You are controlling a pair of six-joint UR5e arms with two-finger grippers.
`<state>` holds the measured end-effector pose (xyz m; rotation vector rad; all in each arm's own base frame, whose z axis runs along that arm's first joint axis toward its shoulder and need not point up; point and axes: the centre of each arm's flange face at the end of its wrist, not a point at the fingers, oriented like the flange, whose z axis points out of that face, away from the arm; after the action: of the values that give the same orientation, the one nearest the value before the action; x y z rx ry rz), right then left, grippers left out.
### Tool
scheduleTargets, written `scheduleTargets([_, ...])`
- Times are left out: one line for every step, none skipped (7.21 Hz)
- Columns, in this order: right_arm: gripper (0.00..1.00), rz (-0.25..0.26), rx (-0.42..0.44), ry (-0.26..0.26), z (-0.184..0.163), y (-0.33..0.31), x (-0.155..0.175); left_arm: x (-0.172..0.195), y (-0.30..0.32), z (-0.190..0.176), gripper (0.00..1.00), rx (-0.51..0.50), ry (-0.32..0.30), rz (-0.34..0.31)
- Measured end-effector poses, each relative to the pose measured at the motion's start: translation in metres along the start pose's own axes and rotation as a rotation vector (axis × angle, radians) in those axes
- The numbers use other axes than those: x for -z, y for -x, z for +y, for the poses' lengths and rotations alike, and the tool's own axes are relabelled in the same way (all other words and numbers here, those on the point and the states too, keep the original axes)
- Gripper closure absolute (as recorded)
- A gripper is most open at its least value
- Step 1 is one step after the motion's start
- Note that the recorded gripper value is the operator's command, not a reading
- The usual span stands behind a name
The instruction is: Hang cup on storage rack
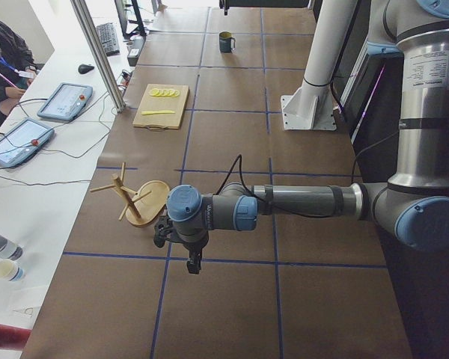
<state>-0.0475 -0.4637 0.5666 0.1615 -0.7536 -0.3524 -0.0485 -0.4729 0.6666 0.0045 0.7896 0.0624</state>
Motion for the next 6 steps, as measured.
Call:
scheduleTargets([0.0, -0.008, 0.016, 0.014, -0.007, 0.008, -0.008, -0.001, 0.001, 0.001, 0.0, 0.002, 0.001, 0.001])
scheduleTargets([0.0, -0.014, 0.012, 0.021, -0.016, 0.017, -0.014, -0.001, 0.001, 0.002, 0.0, 0.002, 0.002, 0.002])
scheduleTargets([0.0, -0.02, -0.001, 0.026, -0.028, 0.029, -0.019, -0.001, 0.001, 0.002, 0.0, 0.002, 0.002, 0.004])
scheduleTargets([0.0, -0.023, -0.012, 0.037, -0.035, 0.037, -0.027, -0.002, 0.0, 0.003, 0.0, 0.001, 0.003, 0.006])
scheduleTargets([0.0, -0.024, -0.019, 0.058, -0.039, 0.04, -0.039, -0.002, 0.0, 0.003, 0.0, 0.001, 0.003, 0.006])
scheduleTargets([0.0, -0.024, -0.019, 0.081, -0.042, 0.041, -0.052, -0.002, 0.0, 0.003, 0.0, 0.0, 0.003, 0.006])
